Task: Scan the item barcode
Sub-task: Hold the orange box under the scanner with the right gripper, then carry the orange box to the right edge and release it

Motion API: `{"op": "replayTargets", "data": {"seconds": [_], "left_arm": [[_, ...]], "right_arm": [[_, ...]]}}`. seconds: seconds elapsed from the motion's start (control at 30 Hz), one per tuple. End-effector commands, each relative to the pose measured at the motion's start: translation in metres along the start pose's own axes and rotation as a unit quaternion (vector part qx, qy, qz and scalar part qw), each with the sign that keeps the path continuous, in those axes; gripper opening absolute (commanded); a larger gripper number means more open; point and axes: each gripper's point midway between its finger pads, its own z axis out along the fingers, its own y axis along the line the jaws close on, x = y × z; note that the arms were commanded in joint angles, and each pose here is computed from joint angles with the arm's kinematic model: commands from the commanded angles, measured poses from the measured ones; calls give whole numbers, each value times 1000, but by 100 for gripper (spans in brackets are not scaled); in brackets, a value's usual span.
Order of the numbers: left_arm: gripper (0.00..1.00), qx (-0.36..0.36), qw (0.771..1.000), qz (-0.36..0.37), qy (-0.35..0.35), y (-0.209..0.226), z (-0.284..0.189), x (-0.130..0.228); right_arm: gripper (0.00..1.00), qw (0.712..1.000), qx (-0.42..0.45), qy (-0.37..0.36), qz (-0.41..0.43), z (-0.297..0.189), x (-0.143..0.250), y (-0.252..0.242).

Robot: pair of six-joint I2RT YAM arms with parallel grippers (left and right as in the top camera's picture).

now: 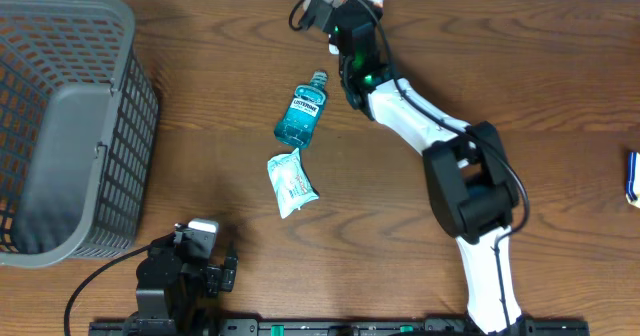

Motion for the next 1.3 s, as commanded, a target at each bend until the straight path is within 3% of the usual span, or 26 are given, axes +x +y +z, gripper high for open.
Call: {"op": "replayTargets", "data": {"seconds": [0.0,0.3,0.67,0.97,1.27], "left_arm": [[98,6,1000,-3,20,-3,2,11],[98,6,1000,-3,20,-3,2,11],[98,6,1000,-3,20,-3,2,11],[98,6,1000,-3,20,-3,2,11],[98,6,1000,-3,20,-3,2,11]], "right_arm": [[1,998,9,7,-58,13,-2,11],[1,996,9,-3,-92,34,-11,48],[1,996,11,-1,-93,33,-14,49],[1,991,8,84,-104,11,8,-6],[1,988,7,154,-7,-32,55,-108]]}}
